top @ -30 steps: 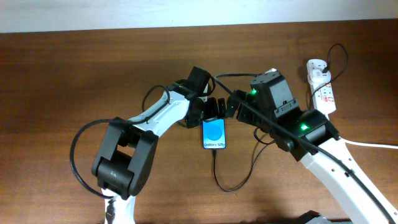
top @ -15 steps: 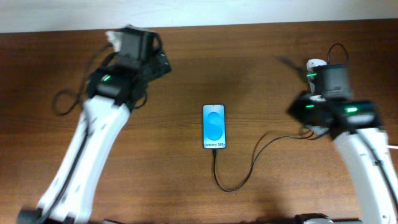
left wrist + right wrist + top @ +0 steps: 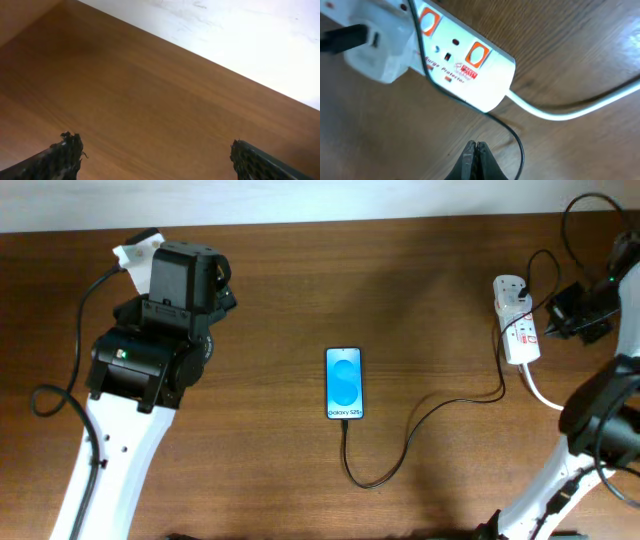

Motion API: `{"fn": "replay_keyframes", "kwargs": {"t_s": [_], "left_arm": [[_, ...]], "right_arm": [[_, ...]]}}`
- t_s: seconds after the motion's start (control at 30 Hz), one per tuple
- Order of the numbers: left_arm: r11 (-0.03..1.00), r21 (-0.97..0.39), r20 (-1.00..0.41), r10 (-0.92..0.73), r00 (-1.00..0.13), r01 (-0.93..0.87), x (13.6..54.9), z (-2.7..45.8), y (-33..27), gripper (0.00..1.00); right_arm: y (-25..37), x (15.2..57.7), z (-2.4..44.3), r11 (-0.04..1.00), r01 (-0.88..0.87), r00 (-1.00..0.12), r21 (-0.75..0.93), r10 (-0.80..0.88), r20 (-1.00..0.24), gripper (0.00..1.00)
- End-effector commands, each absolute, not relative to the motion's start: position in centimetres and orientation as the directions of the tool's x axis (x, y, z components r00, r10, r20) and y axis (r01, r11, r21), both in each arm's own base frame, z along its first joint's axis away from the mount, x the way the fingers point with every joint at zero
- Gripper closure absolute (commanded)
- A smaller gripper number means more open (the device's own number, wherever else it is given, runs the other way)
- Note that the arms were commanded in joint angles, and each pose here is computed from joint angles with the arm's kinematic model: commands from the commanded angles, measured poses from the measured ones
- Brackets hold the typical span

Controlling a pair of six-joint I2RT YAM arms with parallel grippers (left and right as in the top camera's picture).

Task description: Plug charger to phone and switch on socket

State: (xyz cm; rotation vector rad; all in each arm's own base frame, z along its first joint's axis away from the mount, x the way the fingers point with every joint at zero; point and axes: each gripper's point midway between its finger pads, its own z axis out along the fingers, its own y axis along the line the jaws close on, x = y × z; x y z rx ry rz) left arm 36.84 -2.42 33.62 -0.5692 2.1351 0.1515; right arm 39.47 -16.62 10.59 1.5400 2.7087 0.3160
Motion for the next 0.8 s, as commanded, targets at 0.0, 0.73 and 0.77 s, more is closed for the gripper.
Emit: {"fn": "replay_keyframes", "kwargs": {"t_s": [0.0,0.73,0.77], "left_arm": [[0.882,-0.084,-0.807,-0.333,-0.488,-0.463,36.6,33.8,-1.9,0.01],[0.883,-0.084,-0.807,-0.332,-0.488,-0.462,36.6,33.8,-1.9,0.01],[0.883,-0.084,-0.807,-0.332,-0.488,-0.462,36.6,33.8,-1.9,0.01]], "right_arm": [[-16.2,41.3,8.6,0.492,0.838,-0.528,0.236,0.84,0.126,0.96],[-17.0,48.2,3.9,0.397,0.833,-0.451,0.385,0.891,0.055,0.96],[-17.0,48.1,3.7,0.408,0.837,-0.452,0.365,0.891,0.04,0.96]]}}
